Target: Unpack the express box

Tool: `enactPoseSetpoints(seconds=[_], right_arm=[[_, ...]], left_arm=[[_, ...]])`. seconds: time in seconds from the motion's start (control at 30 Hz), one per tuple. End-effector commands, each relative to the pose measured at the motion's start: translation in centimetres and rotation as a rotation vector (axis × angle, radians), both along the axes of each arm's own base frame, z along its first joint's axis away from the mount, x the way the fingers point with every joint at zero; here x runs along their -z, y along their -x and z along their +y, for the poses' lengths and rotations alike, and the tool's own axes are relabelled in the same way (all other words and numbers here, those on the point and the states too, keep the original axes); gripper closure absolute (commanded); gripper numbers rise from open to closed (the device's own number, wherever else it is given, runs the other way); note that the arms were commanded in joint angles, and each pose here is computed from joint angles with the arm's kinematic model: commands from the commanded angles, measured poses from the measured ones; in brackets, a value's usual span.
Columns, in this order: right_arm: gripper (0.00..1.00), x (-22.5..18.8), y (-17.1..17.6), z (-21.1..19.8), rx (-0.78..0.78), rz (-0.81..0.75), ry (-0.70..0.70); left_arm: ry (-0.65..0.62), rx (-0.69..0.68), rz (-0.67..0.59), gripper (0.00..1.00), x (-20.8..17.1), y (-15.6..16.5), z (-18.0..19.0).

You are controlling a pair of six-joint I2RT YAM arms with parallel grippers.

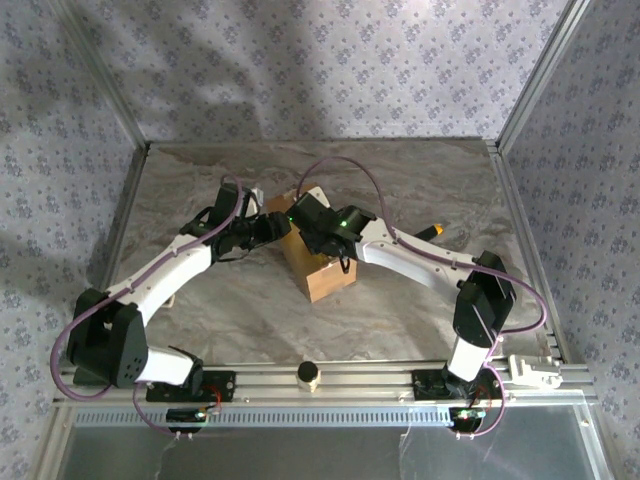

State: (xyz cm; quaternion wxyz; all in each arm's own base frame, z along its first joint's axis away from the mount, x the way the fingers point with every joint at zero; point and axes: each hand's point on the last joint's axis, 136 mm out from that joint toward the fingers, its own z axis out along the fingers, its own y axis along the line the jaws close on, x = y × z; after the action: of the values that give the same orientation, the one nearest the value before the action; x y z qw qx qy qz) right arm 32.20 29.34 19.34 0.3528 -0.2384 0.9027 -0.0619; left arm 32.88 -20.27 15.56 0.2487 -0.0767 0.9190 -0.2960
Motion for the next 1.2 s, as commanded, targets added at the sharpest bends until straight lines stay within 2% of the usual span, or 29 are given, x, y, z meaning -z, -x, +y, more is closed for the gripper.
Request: enactPoseSetpoints(seconds=[0.0,0.3,0.6,0.83,1.17], right_arm=[[0.31,-2.9,-0.7,-3.3,0.071,-0.088,0.08],[0.31,-4.4,-1.0,-4.2,0.083,-0.135,0.12],[0.31,-5.7,-1.0,-5.1,0.088,-0.139,0.097],[0.31,-5.5,-1.1,-6.4,0.11,-0.088,-0.004],[0.32,-5.5,-0.8,-8.2,0.151,0.005,-0.252]], left_arm=[[-0.22,-0.069,0.253,0.38,7.3,4.5,4.7],[-0.218,-0.084,0.271,0.39,7.9,5.1,5.5],[-0.204,-0.091,0.258,0.39,7.4,4.9,5.8],[-0.198,-0.081,0.212,0.39,5.9,4.0,5.5],[-0.218,-0.058,0.177,0.39,4.5,2.8,5.2]])
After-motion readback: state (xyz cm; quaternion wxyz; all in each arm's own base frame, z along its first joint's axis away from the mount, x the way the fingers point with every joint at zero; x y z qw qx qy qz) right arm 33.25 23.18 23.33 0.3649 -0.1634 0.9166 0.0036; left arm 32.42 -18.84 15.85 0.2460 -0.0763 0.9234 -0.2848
